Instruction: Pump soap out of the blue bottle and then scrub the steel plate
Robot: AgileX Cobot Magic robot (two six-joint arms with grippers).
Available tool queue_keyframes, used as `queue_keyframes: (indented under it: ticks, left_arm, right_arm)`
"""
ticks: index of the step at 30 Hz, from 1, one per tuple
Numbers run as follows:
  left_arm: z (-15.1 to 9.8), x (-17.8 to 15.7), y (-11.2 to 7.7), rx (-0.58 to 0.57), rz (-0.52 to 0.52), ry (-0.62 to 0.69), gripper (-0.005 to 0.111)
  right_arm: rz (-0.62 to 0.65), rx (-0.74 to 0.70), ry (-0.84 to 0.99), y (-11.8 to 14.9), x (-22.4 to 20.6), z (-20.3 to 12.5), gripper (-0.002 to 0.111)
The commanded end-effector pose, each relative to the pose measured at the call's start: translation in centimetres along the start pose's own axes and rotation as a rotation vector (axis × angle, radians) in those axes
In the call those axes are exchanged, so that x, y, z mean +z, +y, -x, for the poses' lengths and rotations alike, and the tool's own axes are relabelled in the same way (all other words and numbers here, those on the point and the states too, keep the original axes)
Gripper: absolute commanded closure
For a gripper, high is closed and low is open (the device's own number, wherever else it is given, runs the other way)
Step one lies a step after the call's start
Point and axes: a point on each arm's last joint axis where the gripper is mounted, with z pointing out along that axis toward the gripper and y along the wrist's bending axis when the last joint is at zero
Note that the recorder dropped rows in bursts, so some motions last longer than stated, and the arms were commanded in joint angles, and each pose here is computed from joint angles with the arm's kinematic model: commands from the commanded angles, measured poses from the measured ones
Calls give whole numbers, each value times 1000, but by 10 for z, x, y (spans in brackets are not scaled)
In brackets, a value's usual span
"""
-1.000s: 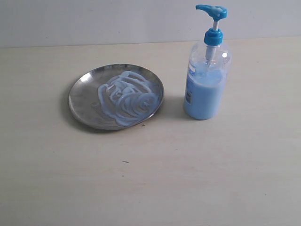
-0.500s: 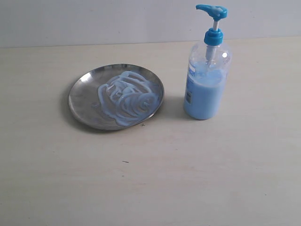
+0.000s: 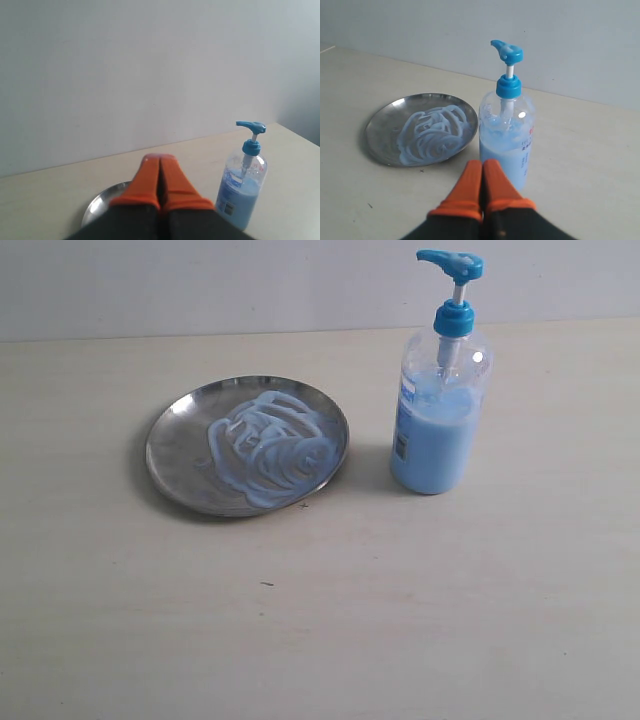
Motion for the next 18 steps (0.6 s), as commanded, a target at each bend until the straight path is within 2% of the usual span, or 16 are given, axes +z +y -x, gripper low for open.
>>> queue_keyframes:
  ticks: [1,9,18]
  left_arm:
    - [0,0,1,5,6,-12,107]
    - [0,0,1,5,6,-9,107]
    - [-12,-5,4,19,34,-33,107]
  right_arm:
    - [-7,0,-19,-1,0,1,108]
    - [-6,3,-19,-1,0,1,108]
    - [-6,3,-19,-1,0,1,108]
